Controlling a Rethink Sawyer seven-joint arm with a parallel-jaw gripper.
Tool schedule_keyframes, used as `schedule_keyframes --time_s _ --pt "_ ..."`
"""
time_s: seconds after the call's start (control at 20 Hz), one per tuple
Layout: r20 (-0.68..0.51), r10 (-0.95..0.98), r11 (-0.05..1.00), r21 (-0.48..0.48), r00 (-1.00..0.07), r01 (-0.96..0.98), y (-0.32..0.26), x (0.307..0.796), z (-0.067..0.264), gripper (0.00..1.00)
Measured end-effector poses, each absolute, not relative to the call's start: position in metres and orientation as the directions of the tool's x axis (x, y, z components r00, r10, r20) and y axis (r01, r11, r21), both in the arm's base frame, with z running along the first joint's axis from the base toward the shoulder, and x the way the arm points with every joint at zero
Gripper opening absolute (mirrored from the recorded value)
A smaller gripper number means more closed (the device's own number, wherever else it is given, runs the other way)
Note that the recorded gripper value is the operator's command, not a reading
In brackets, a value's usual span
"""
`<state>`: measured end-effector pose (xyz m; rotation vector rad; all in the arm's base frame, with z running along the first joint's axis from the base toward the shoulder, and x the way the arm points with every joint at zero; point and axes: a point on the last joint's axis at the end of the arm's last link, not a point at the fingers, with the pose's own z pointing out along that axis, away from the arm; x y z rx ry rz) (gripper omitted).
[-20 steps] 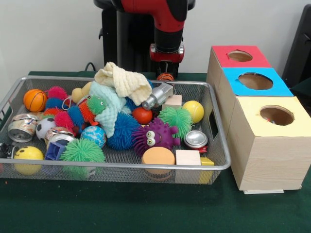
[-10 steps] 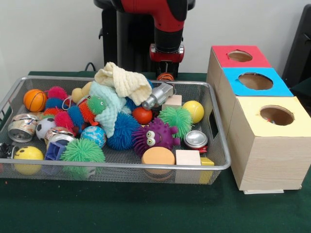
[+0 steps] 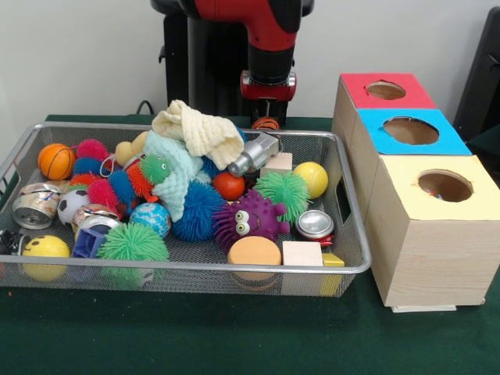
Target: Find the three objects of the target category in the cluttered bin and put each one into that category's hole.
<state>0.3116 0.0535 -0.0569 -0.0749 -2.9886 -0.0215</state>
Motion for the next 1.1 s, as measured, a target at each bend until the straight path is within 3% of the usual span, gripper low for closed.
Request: schedule_keyframes --time_s 0.2,0.25,1.1 --pt "0.107 0.046 0.999 0.003 -0.993 0.046 0.051 0.328 -0.047 1.0" --pt "0.083 0.045 0.999 -0.002 -0.996 0.045 0.05 0.337 -0.042 0.0" --pt "0.034 0.03 0.999 -0.013 -0.999 0.029 0.049 0.355 -0.031 0.0"
